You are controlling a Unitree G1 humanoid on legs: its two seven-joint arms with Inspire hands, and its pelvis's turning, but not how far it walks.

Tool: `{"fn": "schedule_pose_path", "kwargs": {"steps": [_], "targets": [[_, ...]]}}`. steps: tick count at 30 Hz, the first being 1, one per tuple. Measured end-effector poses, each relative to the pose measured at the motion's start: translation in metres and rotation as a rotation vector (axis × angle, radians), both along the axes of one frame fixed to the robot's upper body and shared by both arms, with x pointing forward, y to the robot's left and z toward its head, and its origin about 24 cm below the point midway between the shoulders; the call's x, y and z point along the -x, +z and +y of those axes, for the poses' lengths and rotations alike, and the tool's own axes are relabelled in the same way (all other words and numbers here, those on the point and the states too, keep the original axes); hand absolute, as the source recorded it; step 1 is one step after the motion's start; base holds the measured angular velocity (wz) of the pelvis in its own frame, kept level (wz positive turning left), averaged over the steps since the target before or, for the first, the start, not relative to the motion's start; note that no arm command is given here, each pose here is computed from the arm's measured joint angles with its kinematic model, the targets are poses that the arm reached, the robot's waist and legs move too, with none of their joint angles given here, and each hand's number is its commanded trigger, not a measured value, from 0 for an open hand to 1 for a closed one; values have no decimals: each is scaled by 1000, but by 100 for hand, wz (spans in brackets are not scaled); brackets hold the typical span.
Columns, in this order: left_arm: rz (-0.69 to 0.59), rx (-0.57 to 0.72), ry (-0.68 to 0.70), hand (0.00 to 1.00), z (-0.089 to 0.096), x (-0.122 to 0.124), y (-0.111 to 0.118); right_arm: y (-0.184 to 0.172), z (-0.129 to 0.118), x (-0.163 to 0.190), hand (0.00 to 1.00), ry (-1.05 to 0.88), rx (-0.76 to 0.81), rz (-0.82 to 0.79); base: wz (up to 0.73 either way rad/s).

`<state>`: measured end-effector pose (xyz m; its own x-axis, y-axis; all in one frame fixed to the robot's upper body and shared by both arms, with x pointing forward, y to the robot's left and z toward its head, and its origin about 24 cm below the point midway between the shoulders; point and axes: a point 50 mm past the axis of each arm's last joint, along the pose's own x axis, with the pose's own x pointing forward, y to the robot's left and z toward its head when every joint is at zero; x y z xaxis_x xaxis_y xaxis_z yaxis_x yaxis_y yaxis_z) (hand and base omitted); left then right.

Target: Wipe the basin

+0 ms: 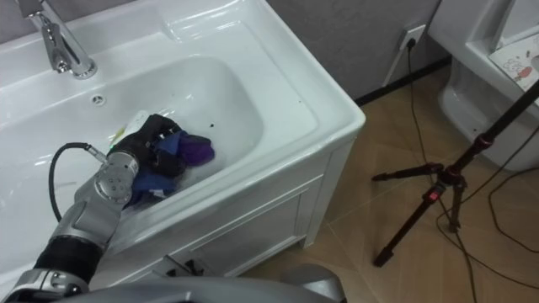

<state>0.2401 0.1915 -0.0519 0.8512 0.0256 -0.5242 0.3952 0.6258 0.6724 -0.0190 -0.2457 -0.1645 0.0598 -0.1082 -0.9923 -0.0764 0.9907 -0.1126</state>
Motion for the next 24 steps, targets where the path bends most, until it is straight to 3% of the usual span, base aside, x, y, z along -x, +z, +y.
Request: {"fn": "schedule_pose_path", "kwargs": {"steps": [24], "targets": [[10,-72,-30,100,8,3,-5,2,-6,7,0,-53,3,17,-2]]}}
